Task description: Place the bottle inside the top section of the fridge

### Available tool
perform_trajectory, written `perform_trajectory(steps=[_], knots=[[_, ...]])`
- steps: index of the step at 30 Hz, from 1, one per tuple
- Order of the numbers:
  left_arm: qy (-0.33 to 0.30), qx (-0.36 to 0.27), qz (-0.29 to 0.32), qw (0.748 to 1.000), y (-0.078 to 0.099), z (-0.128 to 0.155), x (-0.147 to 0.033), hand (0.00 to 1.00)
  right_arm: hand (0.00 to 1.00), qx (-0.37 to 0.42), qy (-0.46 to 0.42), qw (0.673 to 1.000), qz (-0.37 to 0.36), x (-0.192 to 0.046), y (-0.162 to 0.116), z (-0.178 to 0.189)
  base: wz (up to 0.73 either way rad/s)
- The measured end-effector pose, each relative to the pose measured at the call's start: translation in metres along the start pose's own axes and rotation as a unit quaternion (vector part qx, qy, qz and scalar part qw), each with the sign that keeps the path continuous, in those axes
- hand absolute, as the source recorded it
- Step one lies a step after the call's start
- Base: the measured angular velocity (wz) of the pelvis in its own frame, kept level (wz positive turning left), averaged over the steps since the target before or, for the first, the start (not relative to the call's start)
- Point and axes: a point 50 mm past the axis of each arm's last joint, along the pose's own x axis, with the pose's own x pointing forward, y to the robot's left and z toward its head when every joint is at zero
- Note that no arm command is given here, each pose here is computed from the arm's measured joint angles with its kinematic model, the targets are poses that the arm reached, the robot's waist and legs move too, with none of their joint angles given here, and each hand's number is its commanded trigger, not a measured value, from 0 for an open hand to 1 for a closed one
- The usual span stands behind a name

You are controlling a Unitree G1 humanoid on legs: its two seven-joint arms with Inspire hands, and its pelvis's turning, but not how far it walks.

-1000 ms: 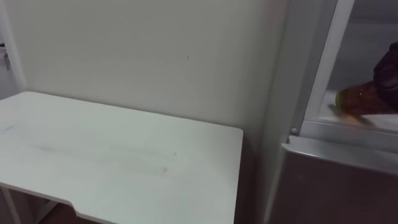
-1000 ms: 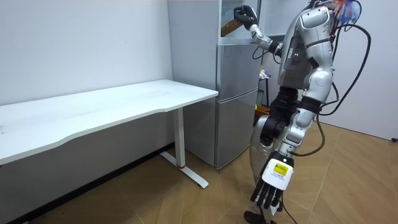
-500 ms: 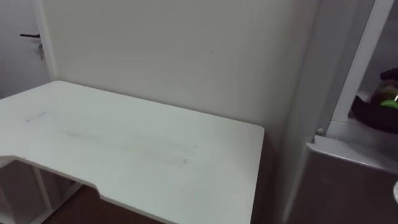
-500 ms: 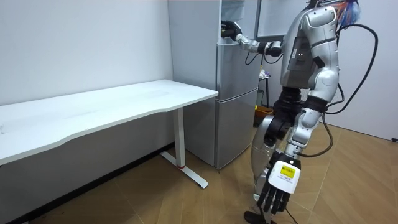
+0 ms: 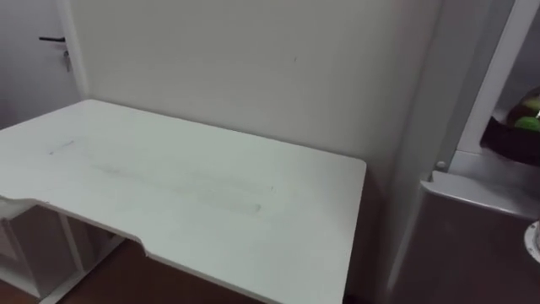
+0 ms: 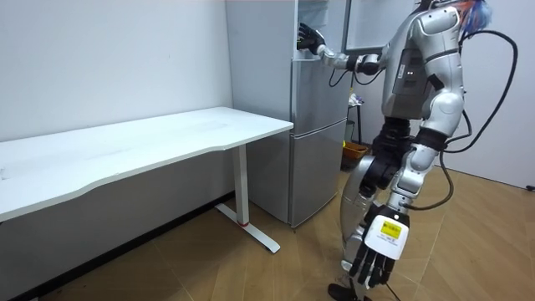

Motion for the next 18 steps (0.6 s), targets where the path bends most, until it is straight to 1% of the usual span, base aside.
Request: perform_trajectory(steps=[2,6,11,14,18], knots=[[0.0,-0.001,-0.001,1.0,-0.001,-0.001,0.0,0.0,0.0,0.019,-0.004,1.0,0.007,-0.001,0.002,0.006,0.0],[-0.007,-0.001,0.0,1.0,0.0,-0.001,-0.001,0.0,0.0,0.043,-0.03,0.998,0.032,-0.016,0.002,0.018,-0.09],[-0.008,-0.005,-0.002,1.0,-0.001,-0.01,-0.004,0.0,0.0,0.092,-0.084,0.991,0.056,-0.034,0.002,0.047,-0.15],[0.001,-0.008,-0.004,1.0,-0.004,-0.015,-0.005,0.0,0.0,0.12,-0.113,0.984,0.061,-0.044,-0.003,0.063,-0.16],[0.007,-0.011,-0.01,1.0,-0.009,-0.019,-0.006,0.0,0.0,0.149,-0.144,0.977,0.057,-0.05,-0.009,0.079,-0.09]])
